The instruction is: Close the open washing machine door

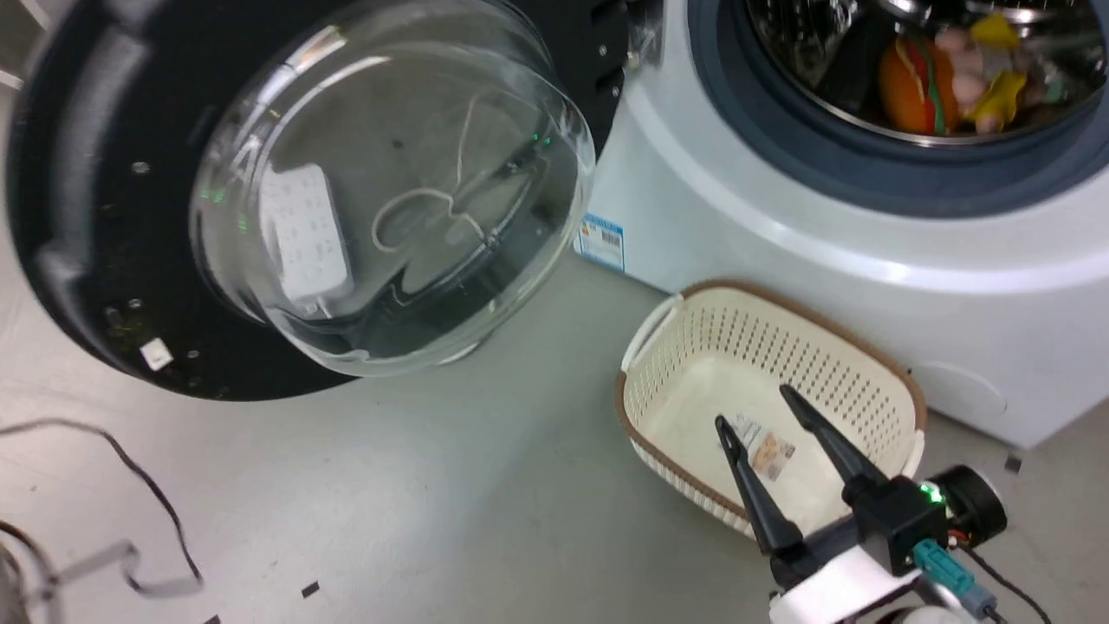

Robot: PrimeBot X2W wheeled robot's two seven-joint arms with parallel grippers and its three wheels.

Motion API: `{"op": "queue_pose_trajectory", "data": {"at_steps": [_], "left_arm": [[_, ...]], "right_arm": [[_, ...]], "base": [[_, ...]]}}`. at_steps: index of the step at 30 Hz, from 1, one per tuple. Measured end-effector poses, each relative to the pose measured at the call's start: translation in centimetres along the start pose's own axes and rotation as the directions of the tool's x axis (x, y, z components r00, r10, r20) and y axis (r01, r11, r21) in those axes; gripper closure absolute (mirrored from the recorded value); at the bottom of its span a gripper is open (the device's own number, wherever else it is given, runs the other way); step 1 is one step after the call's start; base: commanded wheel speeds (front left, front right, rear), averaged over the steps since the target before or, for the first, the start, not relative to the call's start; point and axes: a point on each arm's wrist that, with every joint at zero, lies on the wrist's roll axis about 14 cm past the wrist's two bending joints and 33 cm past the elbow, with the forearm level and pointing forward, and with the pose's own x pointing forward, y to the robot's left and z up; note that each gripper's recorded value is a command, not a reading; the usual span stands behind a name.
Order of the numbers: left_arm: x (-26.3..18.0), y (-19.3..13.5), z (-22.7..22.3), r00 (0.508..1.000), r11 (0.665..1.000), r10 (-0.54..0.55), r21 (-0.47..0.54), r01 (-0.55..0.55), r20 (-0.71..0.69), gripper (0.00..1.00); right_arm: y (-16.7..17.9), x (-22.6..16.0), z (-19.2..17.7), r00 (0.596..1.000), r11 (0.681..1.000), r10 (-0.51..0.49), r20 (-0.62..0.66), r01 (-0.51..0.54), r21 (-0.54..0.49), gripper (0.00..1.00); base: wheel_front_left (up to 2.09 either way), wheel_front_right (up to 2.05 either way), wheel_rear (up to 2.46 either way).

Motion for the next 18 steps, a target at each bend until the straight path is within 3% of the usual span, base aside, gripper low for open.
{"op": "queue_pose_trajectory", "data": {"at_steps": [3, 5, 8, 10, 14, 16, 18], "left_arm": [[2.2, 1.9, -1.0, 0.992, 0.983, 0.085, -0.152, -0.098, -0.09, 1.0], [3.3, 3.0, -1.9, 0.978, 0.949, 0.131, -0.264, -0.172, -0.164, 1.0], [4.4, 4.7, -3.3, 0.945, 0.87, 0.176, -0.405, -0.28, -0.275, 1.0], [4.8, 5.3, -4.1, 0.924, 0.796, 0.176, -0.503, -0.337, -0.341, 1.0], [5.2, 4.7, -5.3, 0.895, 0.684, 0.064, -0.634, -0.361, -0.442, 1.0], [4.9, 3.9, -6.2, 0.872, 0.667, -0.007, -0.652, -0.36, -0.489, 1.0], [4.5, 2.6, -7.4, 0.838, 0.678, -0.088, -0.649, -0.345, -0.538, 1.0]], "right_arm": [[-0.3, 0.4, -0.6, 1.0, 1.0, 0.001, -0.003, -0.001, 0.014, 0.0], [-0.1, 0.7, -1.0, 1.0, 1.0, 0.011, -0.004, -0.011, 0.022, 0.0], [-0.1, 0.9, -1.7, 1.0, 0.999, 0.019, -0.009, -0.019, 0.032, 0.0], [0.0, 0.9, -2.2, 1.0, 0.999, 0.024, -0.017, -0.023, 0.039, 0.0], [-0.3, 1.1, -2.5, 1.0, 0.999, 0.026, -0.015, -0.026, 0.039, 0.0], [-0.5, 1.1, -2.4, 1.0, 0.999, 0.023, -0.013, -0.023, 0.035, 0.0], [-0.6, 1.0, -2.5, 1.0, 0.999, 0.022, -0.014, -0.022, 0.032, 0.0]], "base": [[0.0, 0.0, 0.0], [0.0, 0.0, 0.0], [0.0, 0.0, 0.0], [0.0, 0.0, 0.0], [0.0, 0.0, 0.0], [0.0, 0.0, 0.0], [0.0, 0.0, 0.0]]}}
